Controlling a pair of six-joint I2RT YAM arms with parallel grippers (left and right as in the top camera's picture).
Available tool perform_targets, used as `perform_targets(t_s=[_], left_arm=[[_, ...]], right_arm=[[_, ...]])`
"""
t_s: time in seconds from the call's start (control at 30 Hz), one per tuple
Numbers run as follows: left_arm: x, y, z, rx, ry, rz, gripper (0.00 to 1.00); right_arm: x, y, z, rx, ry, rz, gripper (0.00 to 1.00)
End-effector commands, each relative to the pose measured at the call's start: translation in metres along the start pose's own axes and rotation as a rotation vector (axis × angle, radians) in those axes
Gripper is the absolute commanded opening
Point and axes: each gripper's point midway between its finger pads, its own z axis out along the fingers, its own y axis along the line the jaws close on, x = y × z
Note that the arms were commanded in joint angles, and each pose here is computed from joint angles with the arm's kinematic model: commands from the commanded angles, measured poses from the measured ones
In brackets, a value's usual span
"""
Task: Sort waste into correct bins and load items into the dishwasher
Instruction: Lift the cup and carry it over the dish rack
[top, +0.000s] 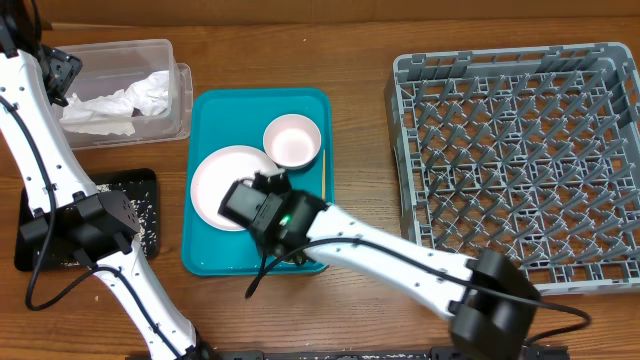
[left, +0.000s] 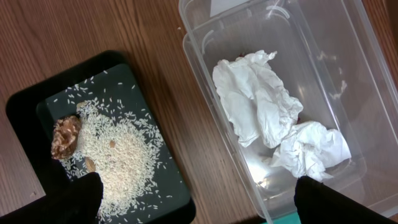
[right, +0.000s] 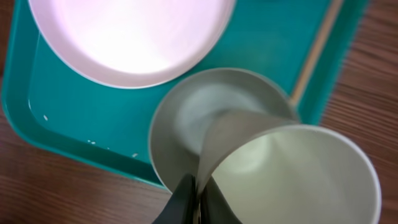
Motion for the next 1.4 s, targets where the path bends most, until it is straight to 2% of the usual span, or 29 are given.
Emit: perform_targets(t_s=[0.0, 0.13, 0.27, 0.33, 0.53, 0.6, 0.7, 0.87, 1.0, 1.2, 1.37], left_arm=[[-0.007, 0.002, -0.015, 0.017, -0.039, -0.026, 1.0], [-0.007, 0.002, -0.015, 0.017, -0.038, -0.026, 1.0], [-0.007, 0.002, -0.015, 0.017, -0.038, -0.026, 1.0], [-0.007, 0.002, -0.015, 0.017, -0.039, -0.026, 1.0], [-0.007, 0.002, -0.015, 0.017, -0.039, -0.026, 1.0], [-0.007, 0.002, -0.015, 0.017, -0.039, -0.026, 1.0], [-0.007, 0.002, -0.015, 0.017, -0.038, -0.026, 1.0], [-0.007, 0.002, -0.015, 0.017, -0.038, -0.026, 1.0], [-0.007, 0.002, -0.015, 0.017, -0.039, -0.026, 1.0], [-0.007, 0.002, -0.015, 0.017, -0.038, -0.026, 1.0], [-0.007, 0.002, -0.015, 0.017, -0.038, -0.026, 1.0]], right_arm=[[-0.057, -0.037, -0.085, -0.017, -0.196, 0.119, 0.04], [-0.087, -0.107, -0.129, 0.026, -0.287, 0.233, 0.04], [-0.112, -0.177, -0.157, -0.069, -0.317, 0.313, 0.04], [-0.124, -0.207, -0.165, -0.164, -0.327, 0.34, 0.04], [-0.154, -0.293, -0.197, -0.697, -0.464, 0.34, 0.04], [-0.157, -0.312, -0.197, -0.803, -0.503, 0.332, 0.04], [-0.158, -0.342, -0.174, -0.85, -0.496, 0.395, 0.04], [-0.154, -0.362, -0.119, -0.893, -0.392, 0.508, 0.04], [-0.148, -0.36, -0.083, -1.022, -0.303, 0.571, 0.04], [-0.125, -0.357, -0.049, -1.044, -0.136, 0.719, 0.04], [-0.114, -0.366, -0.042, -1.021, -0.118, 0.766, 0.04]])
